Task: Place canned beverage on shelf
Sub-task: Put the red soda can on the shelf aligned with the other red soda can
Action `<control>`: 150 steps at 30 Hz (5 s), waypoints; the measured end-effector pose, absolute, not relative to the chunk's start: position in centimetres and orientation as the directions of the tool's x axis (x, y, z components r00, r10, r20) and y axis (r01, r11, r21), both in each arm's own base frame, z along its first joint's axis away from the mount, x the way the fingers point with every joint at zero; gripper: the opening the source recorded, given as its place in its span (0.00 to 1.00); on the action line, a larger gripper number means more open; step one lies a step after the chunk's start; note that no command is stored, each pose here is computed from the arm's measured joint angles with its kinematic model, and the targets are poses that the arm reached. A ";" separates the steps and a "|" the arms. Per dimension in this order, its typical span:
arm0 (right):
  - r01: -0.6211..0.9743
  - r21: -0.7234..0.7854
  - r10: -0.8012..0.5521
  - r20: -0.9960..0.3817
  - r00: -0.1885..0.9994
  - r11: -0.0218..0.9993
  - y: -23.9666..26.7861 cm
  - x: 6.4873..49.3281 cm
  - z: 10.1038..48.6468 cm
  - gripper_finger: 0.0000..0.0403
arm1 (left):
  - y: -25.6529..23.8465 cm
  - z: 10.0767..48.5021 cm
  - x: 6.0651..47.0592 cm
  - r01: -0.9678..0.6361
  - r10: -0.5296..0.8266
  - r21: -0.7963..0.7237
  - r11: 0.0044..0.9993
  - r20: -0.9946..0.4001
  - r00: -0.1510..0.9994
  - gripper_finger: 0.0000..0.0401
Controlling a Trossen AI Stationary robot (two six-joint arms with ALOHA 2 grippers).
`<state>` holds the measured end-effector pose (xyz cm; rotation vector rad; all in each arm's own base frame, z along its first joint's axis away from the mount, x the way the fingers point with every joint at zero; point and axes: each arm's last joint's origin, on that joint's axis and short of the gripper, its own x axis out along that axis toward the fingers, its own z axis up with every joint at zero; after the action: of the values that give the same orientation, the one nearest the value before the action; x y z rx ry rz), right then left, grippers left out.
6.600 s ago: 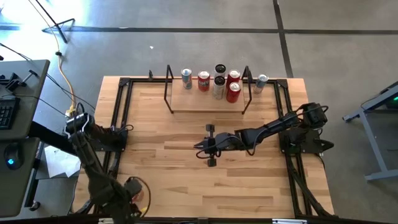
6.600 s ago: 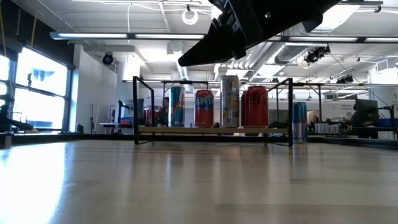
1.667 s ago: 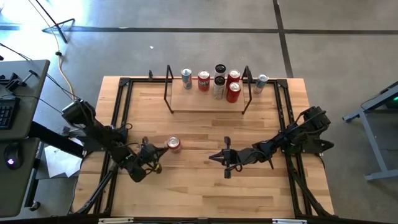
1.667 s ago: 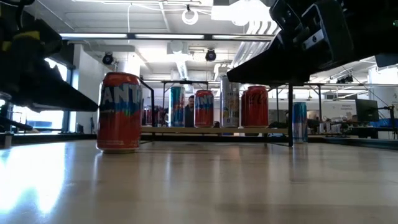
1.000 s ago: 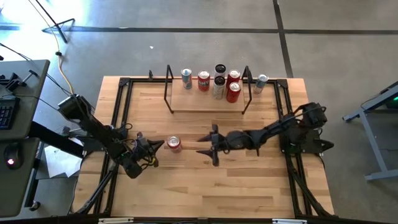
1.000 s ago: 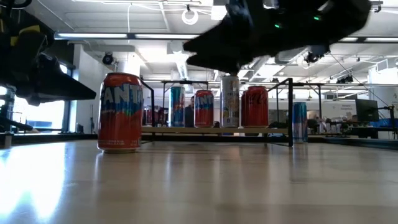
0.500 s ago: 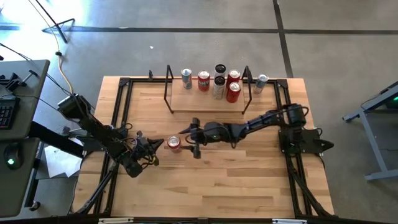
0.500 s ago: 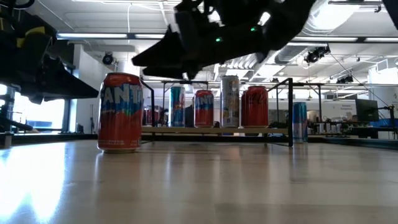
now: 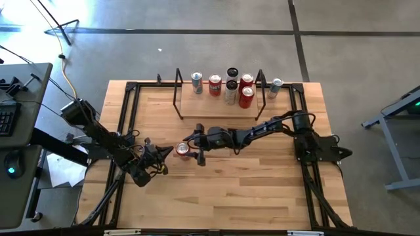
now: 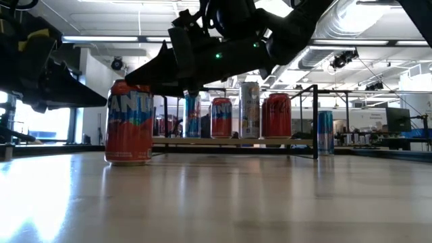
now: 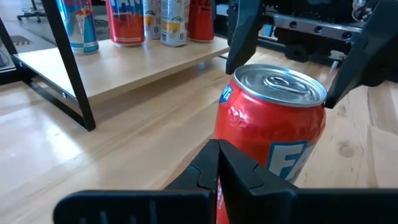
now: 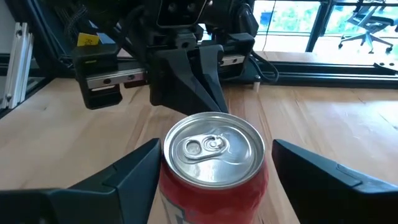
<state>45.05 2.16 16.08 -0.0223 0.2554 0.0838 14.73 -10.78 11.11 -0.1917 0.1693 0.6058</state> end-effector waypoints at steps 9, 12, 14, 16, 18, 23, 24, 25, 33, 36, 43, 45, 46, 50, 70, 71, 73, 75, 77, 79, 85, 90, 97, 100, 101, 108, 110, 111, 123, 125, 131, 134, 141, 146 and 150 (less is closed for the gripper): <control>-0.087 -0.014 0.081 -0.255 0.963 0.996 2.2 45.0 16.1 0.72 | -10.8 11.5 15.3 -0.577 0.549 -0.135 0.805 -0.201 0.812 0.00; -0.087 -0.010 0.082 -0.256 0.963 0.996 2.2 45.0 16.1 0.72 | -10.8 11.7 15.6 -0.569 0.540 -0.129 0.812 -0.205 0.816 0.00; -0.085 0.000 0.082 -0.256 0.963 0.996 2.2 45.0 16.1 0.72 | -10.7 11.8 15.8 -0.567 0.538 -0.124 0.814 -0.207 0.817 0.00; -0.083 0.009 0.082 -0.256 0.963 0.997 2.2 45.0 16.1 0.72 | -10.6 11.9 16.0 -0.564 0.534 -0.121 0.816 -0.211 0.818 0.00; -0.083 0.010 0.082 -0.257 0.963 0.997 2.2 45.0 16.0 0.71 | -10.5 11.9 16.0 -0.569 0.539 -0.121 0.814 -0.211 0.815 0.00; -0.083 0.010 0.083 -0.263 0.961 0.997 2.2 45.0 16.0 0.64 | -10.5 11.9 16.1 -0.573 0.543 -0.121 0.811 -0.211 0.813 0.00; -0.083 0.010 0.083 -0.263 0.961 0.996 2.2 45.0 16.0 0.62 | -10.5 11.9 16.1 -0.573 0.543 -0.121 0.811 -0.211 0.813 0.00; -0.083 0.010 0.082 -0.262 0.962 0.997 2.2 45.1 16.0 0.60 | -10.5 11.9 16.1 -0.573 0.543 -0.121 0.811 -0.211 0.813 0.00; -0.085 0.009 0.084 -0.262 0.961 0.996 2.2 45.0 16.1 0.56 | -10.6 11.9 15.9 -0.569 0.542 -0.107 0.816 -0.204 0.815 0.00; -0.088 0.007 0.087 -0.257 0.962 0.996 2.2 45.1 16.1 0.56 | -10.9 12.2 15.6 -0.562 0.539 -0.105 0.820 -0.183 0.822 0.00; -0.091 -0.005 0.087 -0.258 0.962 0.996 2.2 44.6 17.4 0.56 | -11.8 13.3 14.5 -0.547 0.536 -0.103 0.831 -0.119 0.836 0.00; -0.090 -0.018 0.083 -0.243 0.966 0.996 2.2 44.4 18.6 0.56 | -12.0 13.6 14.3 -0.542 0.533 -0.106 0.833 -0.108 0.839 0.00; -0.086 -0.026 0.077 -0.236 0.969 0.996 2.1 44.2 19.3 0.56 | -12.0 13.7 14.2 -0.542 0.532 -0.104 0.834 -0.104 0.840 0.00; -0.057 -0.087 0.036 -0.222 0.974 0.995 2.0 43.1 22.2 0.56 | -12.2 13.7 13.9 -0.533 0.525 -0.098 0.840 -0.097 0.846 0.00; 0.280 -0.161 -0.313 -0.247 0.917 0.946 -8.7 37.5 22.4 0.56 | -12.3 13.8 13.9 -0.528 0.520 -0.099 0.843 -0.098 0.848 0.00; 0.296 -0.160 -0.328 -0.237 0.915 0.942 -9.2 37.3 22.3 0.56 | -12.3 13.8 13.9 -0.528 0.520 -0.099 0.843 -0.098 0.848 0.00; 0.317 -0.159 -0.346 -0.222 0.911 0.935 -9.9 37.0 22.2 0.56 | -12.3 13.8 13.9 -0.530 0.522 -0.099 0.842 -0.097 0.847 0.00; 0.330 -0.153 -0.358 -0.226 0.906 0.932 -10.6 36.7 22.0 0.56 | -12.2 13.8 13.9 -0.534 0.526 -0.098 0.840 -0.097 0.845 0.00; 0.336 -0.145 -0.363 -0.245 0.899 0.931 -11.0 36.4 21.5 0.56 | -12.1 13.8 14.0 -0.540 0.532 -0.097 0.836 -0.097 0.841 0.00; 0.343 -0.143 -0.369 -0.257 0.893 0.929 -11.2 36.2 21.2 0.55 | -12.0 13.8 14.1 -0.546 0.538 -0.087 0.833 -0.097 0.837 0.00; 0.375 -0.150 -0.402 -0.268 0.876 0.915 -11.4 36.1 21.1 0.55 | -11.9 13.8 14.3 -0.552 0.544 -0.087 0.830 -0.100 0.833 0.00; 0.376 -0.148 -0.404 -0.268 0.875 0.914 -11.4 36.1 21.0 0.57 | -11.8 13.8 14.3 -0.553 0.545 -0.095 0.827 -0.099 0.832 0.00; 0.379 -0.143 -0.404 -0.270 0.874 0.914 -11.4 36.1 21.0 0.63 | -11.8 13.8 14.3 -0.553 0.545 -0.095 0.828 -0.099 0.833 0.00; 0.387 -0.145 -0.413 -0.266 0.871 0.910 -11.4 36.1 21.1 0.64 | -11.8 13.8 14.3 -0.553 0.545 -0.094 0.828 -0.099 0.833 0.00; 0.399 -0.149 -0.425 -0.263 0.866 0.905 -11.4 36.1 21.1 0.64 | -11.8 13.8 14.3 -0.553 0.545 -0.094 0.828 -0.100 0.833 0.00; 0.440 -0.158 -0.467 -0.260 0.845 0.884 -11.3 36.1 21.1 0.64 | -11.8 13.8 14.3 -0.553 0.545 -0.091 0.828 -0.100 0.833 0.00; 0.450 -0.150 -0.475 -0.259 0.841 0.880 -11.3 36.1 21.1 0.65 | -11.8 13.8 14.3 -0.553 0.545 -0.092 0.828 -0.100 0.833 0.00; 0.460 -0.150 -0.483 -0.259 0.836 0.875 -11.3 36.1 21.1 0.65 | -11.8 13.8 14.3 -0.553 0.545 -0.092 0.828 -0.099 0.833 0.00; 0.489 -0.297 -0.550 -0.173 0.817 0.820 -8.7 36.9 22.2 0.65 | -11.8 13.8 14.3 -0.553 0.545 -0.092 0.828 -0.099 0.833 0.00; 0.496 -0.320 -0.561 -0.154 0.813 0.807 -7.8 37.4 22.9 0.65 | -11.8 13.8 14.3 -0.553 0.545 -0.092 0.828 -0.100 0.833 0.00; 0.414 -0.368 -0.509 -0.212 0.834 0.832 -4.8 38.6 24.3 0.49 | -11.8 13.8 14.3 -0.553 0.545 -0.092 0.828 -0.100 0.833 0.00; 0.370 -0.355 -0.470 -0.254 0.845 0.858 -4.2 38.8 23.9 0.30 | -11.8 13.8 14.3 -0.553 0.545 -0.092 0.828 -0.100 0.833 0.00; 0.346 -0.294 -0.437 -0.351 0.828 0.891 -5.2 39.6 20.7 0.05 | -11.8 13.9 14.3 -0.552 0.544 -0.093 0.829 -0.100 0.833 0.00; 0.461 -0.296 -0.544 -0.354 0.760 0.837 -6.4 40.0 19.0 0.05 | -11.8 13.9 14.3 -0.551 0.543 -0.089 0.830 -0.100 0.834 0.00; 0.522 -0.311 -0.605 -0.326 0.727 0.794 -6.6 39.9 19.1 0.01 | -11.8 13.9 14.3 -0.550 0.541 -0.088 0.831 -0.102 0.835 0.00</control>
<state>39.94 -6.63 19.13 -0.2041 0.4293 -0.6259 14.33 -11.84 13.88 -0.1149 0.0736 0.5791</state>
